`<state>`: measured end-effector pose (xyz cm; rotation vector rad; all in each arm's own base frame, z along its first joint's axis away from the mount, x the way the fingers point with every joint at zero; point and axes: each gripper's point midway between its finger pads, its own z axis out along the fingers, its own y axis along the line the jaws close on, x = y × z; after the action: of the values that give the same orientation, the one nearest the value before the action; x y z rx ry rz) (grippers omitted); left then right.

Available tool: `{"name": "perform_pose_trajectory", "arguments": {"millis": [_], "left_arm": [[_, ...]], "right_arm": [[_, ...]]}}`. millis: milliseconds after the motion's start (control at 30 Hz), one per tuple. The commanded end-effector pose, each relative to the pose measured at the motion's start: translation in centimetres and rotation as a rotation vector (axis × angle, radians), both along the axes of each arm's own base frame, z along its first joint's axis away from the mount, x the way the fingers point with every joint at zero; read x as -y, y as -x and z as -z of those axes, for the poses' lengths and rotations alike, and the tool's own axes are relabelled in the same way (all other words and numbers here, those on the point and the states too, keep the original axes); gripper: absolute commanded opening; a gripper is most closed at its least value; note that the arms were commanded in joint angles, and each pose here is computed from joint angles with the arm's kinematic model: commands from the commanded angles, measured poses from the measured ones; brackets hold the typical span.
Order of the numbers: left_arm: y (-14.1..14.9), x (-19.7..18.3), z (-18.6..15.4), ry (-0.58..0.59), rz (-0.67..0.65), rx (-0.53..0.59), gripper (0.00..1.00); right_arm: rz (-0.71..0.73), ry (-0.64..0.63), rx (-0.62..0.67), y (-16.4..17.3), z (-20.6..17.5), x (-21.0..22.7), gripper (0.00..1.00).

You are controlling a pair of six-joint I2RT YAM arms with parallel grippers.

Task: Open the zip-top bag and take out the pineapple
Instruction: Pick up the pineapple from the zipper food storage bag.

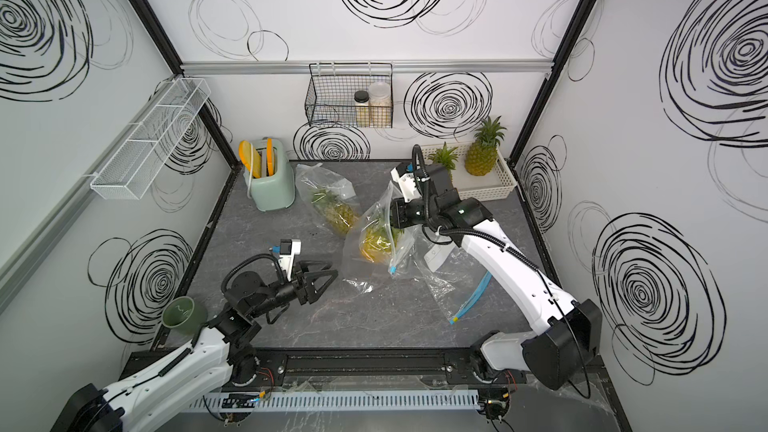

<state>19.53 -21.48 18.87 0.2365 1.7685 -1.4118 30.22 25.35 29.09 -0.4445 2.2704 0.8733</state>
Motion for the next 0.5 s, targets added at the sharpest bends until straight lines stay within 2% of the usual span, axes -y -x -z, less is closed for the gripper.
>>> {"name": "perform_pose_trajectory", "arguments": {"millis": [0,300,467], "left_arm": [[1.2,0.4,-2.5,0.128,0.050,0.030,0.93],[1.1,0.7,-2.6,0.140,0.005,0.081,0.98],[0.4,1.3,-1.8,0.127,0.001,0.059,1.00]], "right_arm": [[-0.061,-0.114,0.139,-0.4,-6.0,-0.7,0.00],[-0.115,-0.191,0.197,-0.3,-10.4,-1.6,0.00],[-0.138,-0.226,0.220,0.3,-12.6,-1.8,0.00]]}}
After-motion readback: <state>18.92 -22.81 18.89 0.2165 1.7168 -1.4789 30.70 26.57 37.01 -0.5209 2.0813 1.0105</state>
